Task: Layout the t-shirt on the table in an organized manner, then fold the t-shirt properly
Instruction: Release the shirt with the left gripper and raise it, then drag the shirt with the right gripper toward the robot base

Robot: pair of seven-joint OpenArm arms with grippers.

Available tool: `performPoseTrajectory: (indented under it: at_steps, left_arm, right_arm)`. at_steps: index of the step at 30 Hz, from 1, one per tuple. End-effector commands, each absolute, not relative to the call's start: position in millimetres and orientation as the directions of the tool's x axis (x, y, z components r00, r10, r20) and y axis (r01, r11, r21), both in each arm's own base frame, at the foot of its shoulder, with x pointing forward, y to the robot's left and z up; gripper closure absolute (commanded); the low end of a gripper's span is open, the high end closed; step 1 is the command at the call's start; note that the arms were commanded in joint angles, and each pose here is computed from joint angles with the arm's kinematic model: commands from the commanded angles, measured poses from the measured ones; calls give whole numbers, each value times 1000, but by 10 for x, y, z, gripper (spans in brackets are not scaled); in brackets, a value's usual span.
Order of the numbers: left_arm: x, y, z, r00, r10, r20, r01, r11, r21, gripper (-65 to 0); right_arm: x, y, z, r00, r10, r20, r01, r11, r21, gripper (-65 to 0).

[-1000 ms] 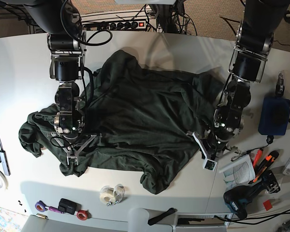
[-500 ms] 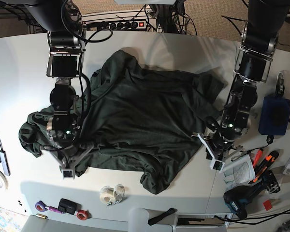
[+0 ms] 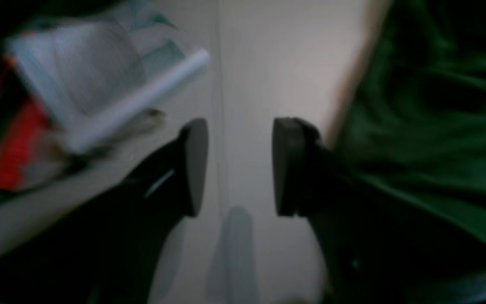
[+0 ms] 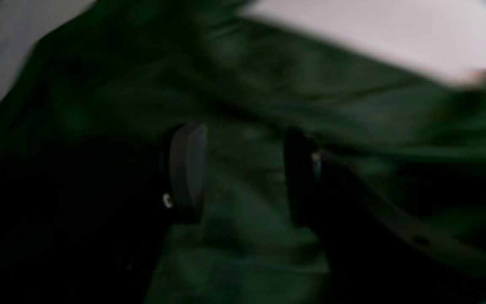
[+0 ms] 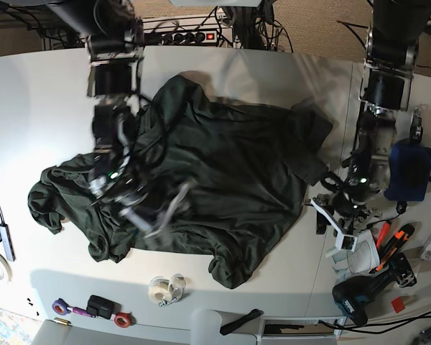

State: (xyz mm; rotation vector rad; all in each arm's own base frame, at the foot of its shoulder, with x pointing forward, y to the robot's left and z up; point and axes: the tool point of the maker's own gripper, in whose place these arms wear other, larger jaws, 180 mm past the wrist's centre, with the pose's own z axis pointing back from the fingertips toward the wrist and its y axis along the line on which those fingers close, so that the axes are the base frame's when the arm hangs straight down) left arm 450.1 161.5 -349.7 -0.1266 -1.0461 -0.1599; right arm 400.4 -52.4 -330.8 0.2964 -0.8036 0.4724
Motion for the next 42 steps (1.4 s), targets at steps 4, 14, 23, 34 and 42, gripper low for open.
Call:
performPoseTrajectory:
  at_steps: [4,14,23,34,42]
  left_arm:
    - [4406,1634,-3252,448,25,893,230,963,-143,-260]
    - [4011,1799,-3474,485,124,866,237,934,-267,-260]
    - [3921,1719,-3541,500,133,856,260,920,-294,-260]
    - [3924,1720,-3535,496,134,858,260,920,-294,-260]
    - [3926,1720,-3533,496,134,858,260,920,-294,-260]
  right_arm:
    - [3705,55,-3422,541,392,744,-653,753,79,-292]
    - [3350,861,-3319,364,513,778,-803,596,-17,-293]
    - [3444,952,-3315,381,509,772,-752,656,-61,-293]
    - [3237,1033,-3550,457,494,740,-774,631,56,-293]
    - [3187,1049,-3566,472,496,729,-780,621,83,-111]
